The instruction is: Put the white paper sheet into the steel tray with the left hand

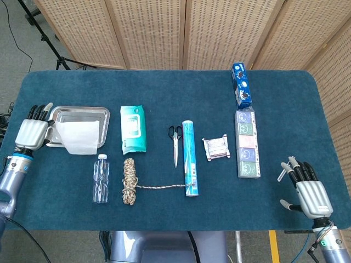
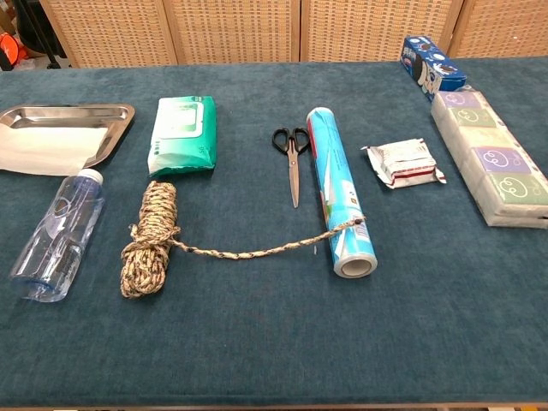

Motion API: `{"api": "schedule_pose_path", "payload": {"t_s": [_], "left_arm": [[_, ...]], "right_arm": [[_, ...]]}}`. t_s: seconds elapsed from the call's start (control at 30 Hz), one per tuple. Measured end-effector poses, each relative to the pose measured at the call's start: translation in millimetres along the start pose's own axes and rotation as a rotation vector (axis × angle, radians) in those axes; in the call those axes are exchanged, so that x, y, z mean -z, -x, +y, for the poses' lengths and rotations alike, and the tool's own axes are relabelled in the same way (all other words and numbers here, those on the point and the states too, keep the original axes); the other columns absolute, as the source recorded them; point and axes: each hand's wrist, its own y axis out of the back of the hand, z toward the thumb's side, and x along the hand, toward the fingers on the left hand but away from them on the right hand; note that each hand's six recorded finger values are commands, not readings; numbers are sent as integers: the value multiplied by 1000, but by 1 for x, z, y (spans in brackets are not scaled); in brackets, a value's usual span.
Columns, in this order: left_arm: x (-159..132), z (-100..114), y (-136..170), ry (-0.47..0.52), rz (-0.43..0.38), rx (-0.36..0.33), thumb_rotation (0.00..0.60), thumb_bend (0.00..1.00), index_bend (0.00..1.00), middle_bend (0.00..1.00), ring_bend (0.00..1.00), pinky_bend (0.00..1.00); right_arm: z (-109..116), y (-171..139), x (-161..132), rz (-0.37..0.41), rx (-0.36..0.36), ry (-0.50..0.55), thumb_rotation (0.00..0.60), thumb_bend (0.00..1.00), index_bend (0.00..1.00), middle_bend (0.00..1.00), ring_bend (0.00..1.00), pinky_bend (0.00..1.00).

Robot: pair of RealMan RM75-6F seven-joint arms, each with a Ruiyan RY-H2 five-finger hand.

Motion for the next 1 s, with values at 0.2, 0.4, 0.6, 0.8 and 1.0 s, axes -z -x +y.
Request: {"api": "schedule_pose_path", "payload": {"t_s": [0.2,0.4,0.6,0.8,1.0], "left_arm": [[6,-3,-1,-11,19,21,600,601,755,0,0,0],[12,3,-4,-53,34,10,600,601,755,0,0,0],[8,4,-12,-71,53,8,600,600,755,0,0,0],[-4,-3,-18,-98,38,29,600,599,755,0,0,0],[-7,-5,-21,-109,44,39,600,599,755,0,0,0]], "right_arm": [[-3,0,0,-3,-7,-6,600,0,113,0,0,0],[-5,0,-2,-1,-14,-8,600,0,112,0,0,0],[-5,1,0,-5,-16,-5,600,0,112,0,0,0],[-5,1,3,-12,-16,-4,600,0,112,0,0,0],[-4,1,6,-23,-15,-4,600,0,112,0,0,0]]}}
